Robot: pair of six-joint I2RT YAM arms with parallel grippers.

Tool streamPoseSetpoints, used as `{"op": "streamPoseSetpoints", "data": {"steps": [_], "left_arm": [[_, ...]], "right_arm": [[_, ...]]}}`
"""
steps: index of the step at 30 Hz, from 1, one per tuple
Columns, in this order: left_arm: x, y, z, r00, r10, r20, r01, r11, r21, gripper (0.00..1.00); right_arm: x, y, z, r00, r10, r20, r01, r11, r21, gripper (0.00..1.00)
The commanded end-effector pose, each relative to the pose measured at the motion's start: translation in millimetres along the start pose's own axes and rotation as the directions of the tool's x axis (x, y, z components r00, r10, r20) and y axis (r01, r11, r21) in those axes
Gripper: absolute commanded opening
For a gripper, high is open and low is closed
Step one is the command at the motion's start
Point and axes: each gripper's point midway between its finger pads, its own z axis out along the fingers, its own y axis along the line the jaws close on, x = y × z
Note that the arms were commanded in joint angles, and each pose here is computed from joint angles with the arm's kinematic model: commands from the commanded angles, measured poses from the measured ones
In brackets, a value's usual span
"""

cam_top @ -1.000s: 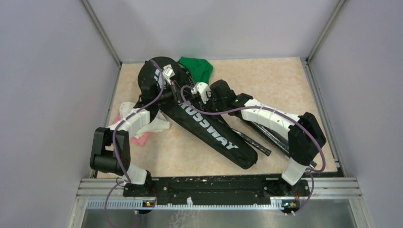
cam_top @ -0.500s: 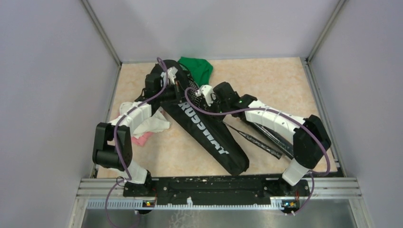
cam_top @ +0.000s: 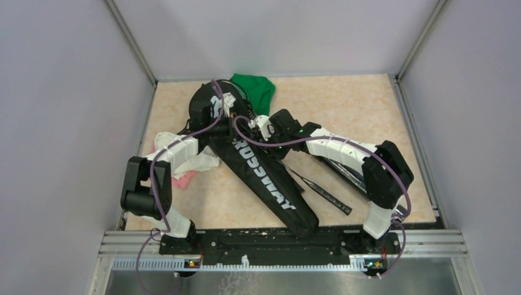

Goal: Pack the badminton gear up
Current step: Place the racket in the racket bag.

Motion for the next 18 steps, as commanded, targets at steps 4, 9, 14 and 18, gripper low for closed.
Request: {"op": "streamPoseSetpoints", "data": {"steps": [4, 9, 14, 18], "left_arm": [[4, -14, -1, 0.988, 0.155, 0.018, -0.156, 0.984, 0.083, 0.0], [11, -10, 1, 0.987, 0.159, -0.012, -0.157, 0.983, 0.095, 0.0], [11, -17, 2, 0.99, 0.139, 0.001, -0.137, 0.98, 0.145, 0.0], [6, -19, 2, 0.994, 0.11, 0.014, -0.111, 0.981, 0.158, 0.0]], "right_arm": [[-58, 15, -8, 0.981, -0.038, 0.189, 0.057, 0.994, -0.097, 0.0], [-68, 17, -4, 0.976, -0.01, 0.219, 0.041, 0.99, -0.138, 0.0], [-78, 14, 6, 0.97, 0.041, 0.239, -0.007, 0.99, -0.14, 0.0], [-85, 3, 11, 0.965, 0.087, 0.246, -0.054, 0.989, -0.14, 0.0]]}}
